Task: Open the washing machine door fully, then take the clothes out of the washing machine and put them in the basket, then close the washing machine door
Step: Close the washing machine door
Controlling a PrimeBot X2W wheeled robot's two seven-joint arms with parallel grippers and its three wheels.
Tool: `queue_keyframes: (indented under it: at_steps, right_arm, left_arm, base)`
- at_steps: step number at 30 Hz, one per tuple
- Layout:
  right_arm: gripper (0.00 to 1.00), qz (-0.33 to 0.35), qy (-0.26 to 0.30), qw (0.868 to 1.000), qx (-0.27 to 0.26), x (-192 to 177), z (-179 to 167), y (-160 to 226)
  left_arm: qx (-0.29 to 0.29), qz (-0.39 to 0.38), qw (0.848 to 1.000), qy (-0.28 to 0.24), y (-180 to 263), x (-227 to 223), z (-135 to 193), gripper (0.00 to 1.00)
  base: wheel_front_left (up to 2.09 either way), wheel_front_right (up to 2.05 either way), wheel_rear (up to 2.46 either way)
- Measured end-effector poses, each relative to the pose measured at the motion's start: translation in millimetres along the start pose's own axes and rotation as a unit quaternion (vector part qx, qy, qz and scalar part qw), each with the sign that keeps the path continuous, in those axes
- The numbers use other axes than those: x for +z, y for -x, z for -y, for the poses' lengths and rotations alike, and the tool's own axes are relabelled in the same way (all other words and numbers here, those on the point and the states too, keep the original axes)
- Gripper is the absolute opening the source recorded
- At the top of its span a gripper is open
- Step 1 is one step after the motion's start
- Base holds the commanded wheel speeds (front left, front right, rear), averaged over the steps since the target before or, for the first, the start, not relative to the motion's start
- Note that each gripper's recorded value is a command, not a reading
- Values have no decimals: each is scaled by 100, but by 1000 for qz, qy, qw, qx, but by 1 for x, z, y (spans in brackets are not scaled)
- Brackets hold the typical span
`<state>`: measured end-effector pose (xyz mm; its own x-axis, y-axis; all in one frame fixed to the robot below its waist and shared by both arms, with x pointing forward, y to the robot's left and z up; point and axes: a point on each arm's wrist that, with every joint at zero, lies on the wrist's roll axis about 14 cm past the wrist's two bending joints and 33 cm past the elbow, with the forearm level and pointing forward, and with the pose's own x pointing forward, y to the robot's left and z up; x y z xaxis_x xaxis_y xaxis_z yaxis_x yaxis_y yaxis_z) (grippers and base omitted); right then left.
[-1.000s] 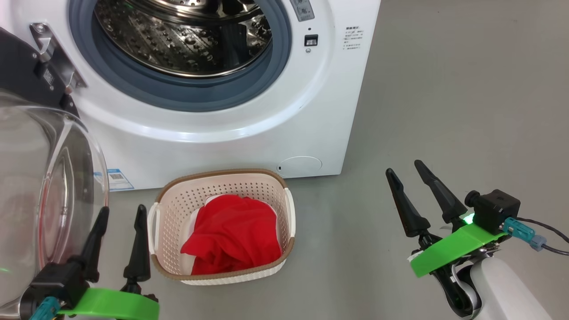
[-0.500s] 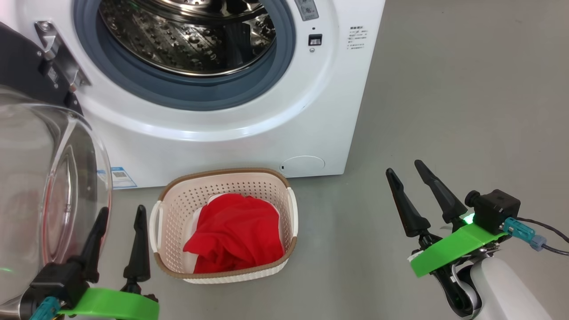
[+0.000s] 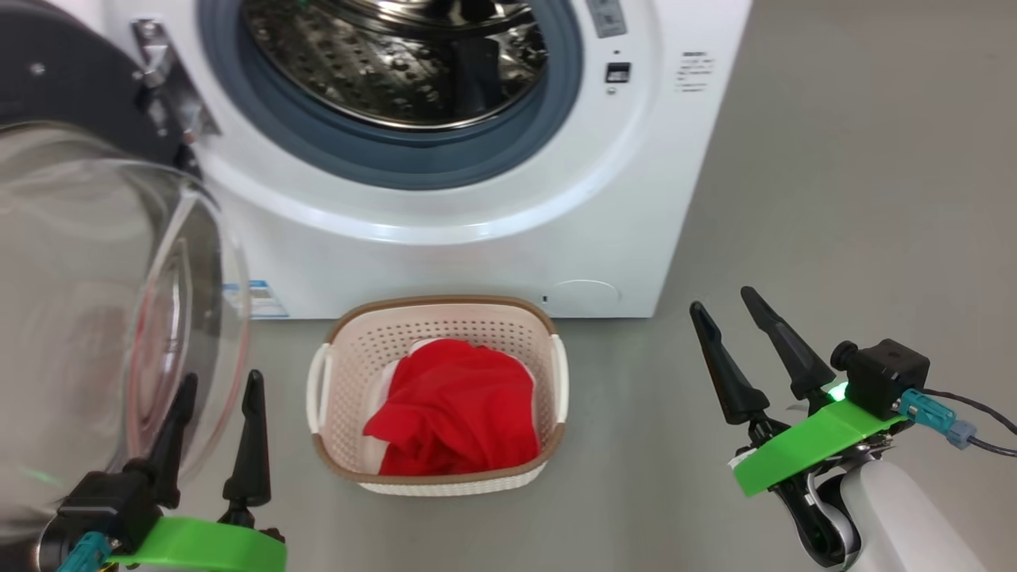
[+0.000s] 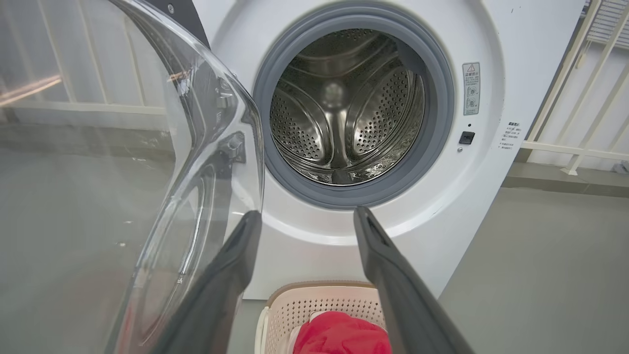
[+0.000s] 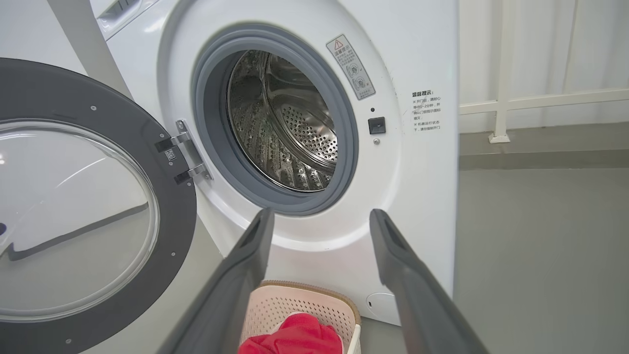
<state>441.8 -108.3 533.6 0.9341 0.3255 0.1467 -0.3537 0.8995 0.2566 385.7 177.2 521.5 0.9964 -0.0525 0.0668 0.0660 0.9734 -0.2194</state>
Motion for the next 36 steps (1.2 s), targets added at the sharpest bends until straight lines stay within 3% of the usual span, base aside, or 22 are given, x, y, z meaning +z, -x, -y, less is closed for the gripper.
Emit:
queue_keyframes:
  at_steps: [36]
  right_arm:
    - [100,-43,-22,987,154,-35,-110,-36]
  left_arm:
    - [155,36,987,-18,79,31,-81,100]
  base:
    - [0,0,0]
